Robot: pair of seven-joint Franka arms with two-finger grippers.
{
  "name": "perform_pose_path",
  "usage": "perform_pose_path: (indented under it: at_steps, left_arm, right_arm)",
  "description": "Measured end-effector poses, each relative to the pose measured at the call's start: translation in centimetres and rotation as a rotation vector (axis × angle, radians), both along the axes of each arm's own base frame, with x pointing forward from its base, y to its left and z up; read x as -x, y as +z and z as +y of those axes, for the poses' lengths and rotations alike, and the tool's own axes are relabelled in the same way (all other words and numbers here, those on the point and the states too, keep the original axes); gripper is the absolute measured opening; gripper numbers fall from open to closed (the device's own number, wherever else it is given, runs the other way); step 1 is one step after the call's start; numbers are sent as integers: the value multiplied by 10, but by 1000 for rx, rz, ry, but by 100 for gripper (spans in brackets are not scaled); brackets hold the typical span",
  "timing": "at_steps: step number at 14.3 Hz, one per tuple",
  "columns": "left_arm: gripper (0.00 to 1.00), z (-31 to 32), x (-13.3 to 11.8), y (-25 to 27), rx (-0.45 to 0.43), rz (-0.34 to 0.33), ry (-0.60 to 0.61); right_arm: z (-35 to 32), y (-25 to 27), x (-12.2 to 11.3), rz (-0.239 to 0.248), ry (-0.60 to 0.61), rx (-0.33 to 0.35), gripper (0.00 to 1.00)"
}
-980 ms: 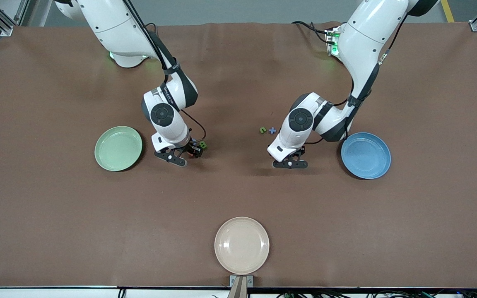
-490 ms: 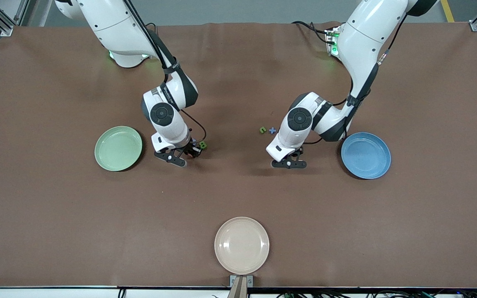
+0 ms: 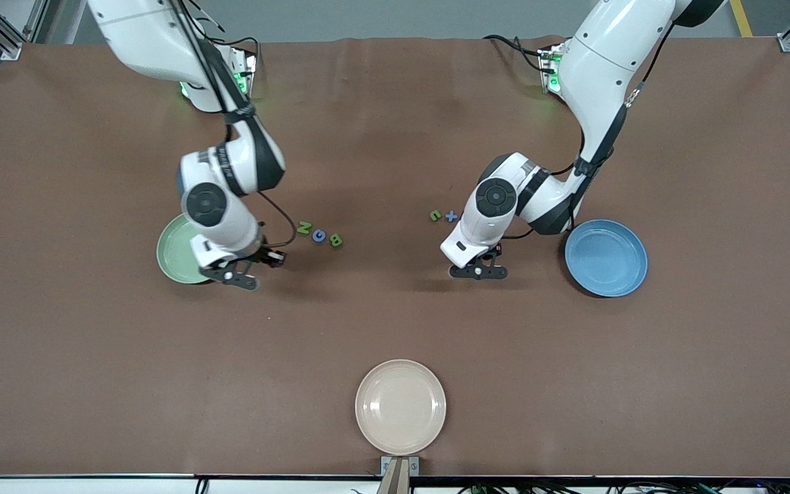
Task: Sort upper and lower case letters into plates
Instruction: 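Drop the O on the green plate while the left gripper drops b on blue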
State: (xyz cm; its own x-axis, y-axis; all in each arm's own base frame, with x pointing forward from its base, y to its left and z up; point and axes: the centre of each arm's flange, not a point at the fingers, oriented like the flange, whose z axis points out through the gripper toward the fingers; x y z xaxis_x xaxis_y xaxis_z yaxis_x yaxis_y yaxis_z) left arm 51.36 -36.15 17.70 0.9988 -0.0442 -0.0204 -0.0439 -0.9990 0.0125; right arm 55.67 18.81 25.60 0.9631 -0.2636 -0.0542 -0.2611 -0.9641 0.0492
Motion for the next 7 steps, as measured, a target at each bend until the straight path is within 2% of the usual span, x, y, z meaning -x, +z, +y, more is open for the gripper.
perform_pose_path:
  at_steps: [3,5,7]
  left_arm:
    - [31,9,-8,22,-32,14,11]
    - [31,29,-22,49,-48,8,8]
    - [31,67,-41,75,-67,9,-9]
  right_arm:
    - [-85,17,4,21,66,-29,36]
    - [-127,8,21,24,85,-42,36]
    - [-148,-16,44,1,107,-41,36]
